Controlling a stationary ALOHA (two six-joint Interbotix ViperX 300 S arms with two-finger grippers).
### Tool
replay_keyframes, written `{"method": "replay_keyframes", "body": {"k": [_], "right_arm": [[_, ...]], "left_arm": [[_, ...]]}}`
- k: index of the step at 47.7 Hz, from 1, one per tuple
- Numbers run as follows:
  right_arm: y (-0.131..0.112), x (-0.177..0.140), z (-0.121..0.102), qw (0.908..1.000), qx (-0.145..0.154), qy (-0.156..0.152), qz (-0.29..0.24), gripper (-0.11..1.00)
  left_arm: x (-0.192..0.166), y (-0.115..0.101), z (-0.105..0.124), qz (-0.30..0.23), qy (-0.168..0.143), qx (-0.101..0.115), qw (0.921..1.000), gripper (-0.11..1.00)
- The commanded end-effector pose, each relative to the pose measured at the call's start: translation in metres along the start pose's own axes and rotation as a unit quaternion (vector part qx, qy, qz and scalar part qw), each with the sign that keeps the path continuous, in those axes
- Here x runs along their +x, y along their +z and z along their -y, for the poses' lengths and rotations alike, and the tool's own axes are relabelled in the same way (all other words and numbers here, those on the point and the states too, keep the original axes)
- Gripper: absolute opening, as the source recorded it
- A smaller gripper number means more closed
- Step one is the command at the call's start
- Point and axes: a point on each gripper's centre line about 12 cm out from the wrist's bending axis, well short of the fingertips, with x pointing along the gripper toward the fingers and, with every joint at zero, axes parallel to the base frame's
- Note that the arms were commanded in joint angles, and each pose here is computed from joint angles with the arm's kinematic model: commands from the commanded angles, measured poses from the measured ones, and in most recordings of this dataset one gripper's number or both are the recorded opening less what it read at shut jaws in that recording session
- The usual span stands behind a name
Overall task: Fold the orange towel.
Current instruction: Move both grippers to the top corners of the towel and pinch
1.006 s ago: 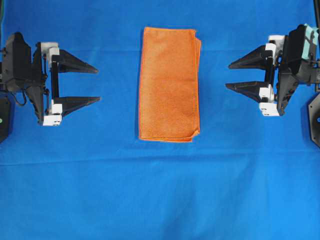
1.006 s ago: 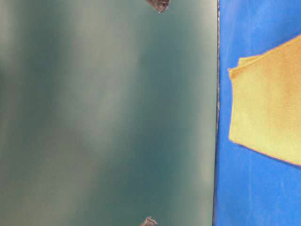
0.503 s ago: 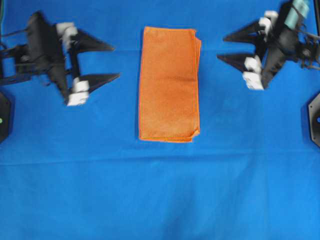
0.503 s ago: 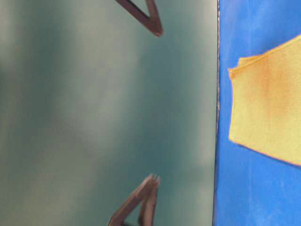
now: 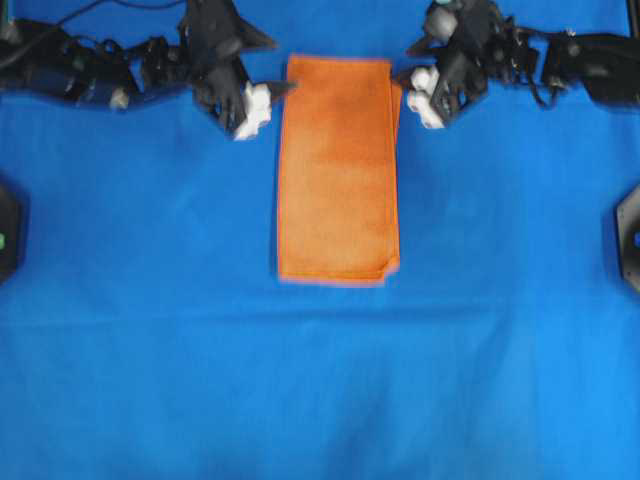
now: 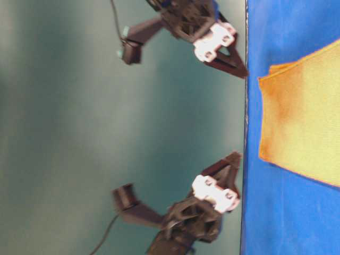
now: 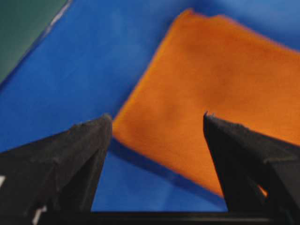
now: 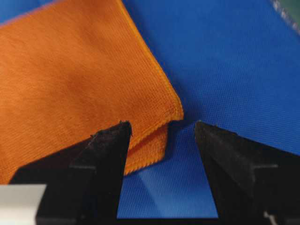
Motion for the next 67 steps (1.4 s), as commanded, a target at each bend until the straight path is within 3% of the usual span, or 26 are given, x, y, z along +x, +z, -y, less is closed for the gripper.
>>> {"method": "replay_keyframes", "body": {"k": [1, 8, 19, 23, 30, 36, 48, 67], "right_arm": [[0.005, 0.010, 0.000, 0.9999, 0.000, 0.005, 0.009, 0.61], [-0.007, 0.023, 0.000, 0.9999, 0.004, 0.010, -0.003, 0.60], [-0.014, 0.025, -0.001, 0.9999, 0.005, 0.012, -0.011, 0.55], [-0.014, 0.025, -0.004, 0.9998, 0.003, 0.015, -0.012, 0.43], [-0.014, 0.025, -0.009, 0.9997, -0.001, 0.023, -0.007, 0.05], [-0.015, 0.025, -0.011, 0.9996, -0.002, 0.026, -0.005, 0.03], [-0.011, 0.025, -0.012, 0.9996, -0.006, 0.027, 0.000, 0.03], [0.015, 0.004, -0.012, 0.9991, -0.020, 0.021, 0.033, 0.03]], "left_arm": [[0.010, 0.003, -0.011, 0.015, 0.012, -0.005, 0.9998, 0.73], [0.028, -0.018, -0.018, 0.003, 0.020, -0.009, 0.9997, 0.72], [0.042, -0.032, -0.020, -0.013, 0.023, -0.011, 0.9996, 0.67], [0.044, -0.032, -0.020, -0.013, 0.023, -0.011, 0.9996, 0.53], [0.047, -0.032, -0.019, -0.014, 0.021, -0.010, 0.9996, 0.20], [0.047, -0.035, -0.014, -0.018, 0.016, -0.007, 0.9997, 0.02], [0.037, -0.040, -0.008, -0.025, 0.010, -0.007, 0.9996, 0.02], [0.010, -0.002, -0.008, 0.025, 0.011, -0.003, 0.9996, 0.02]]}}
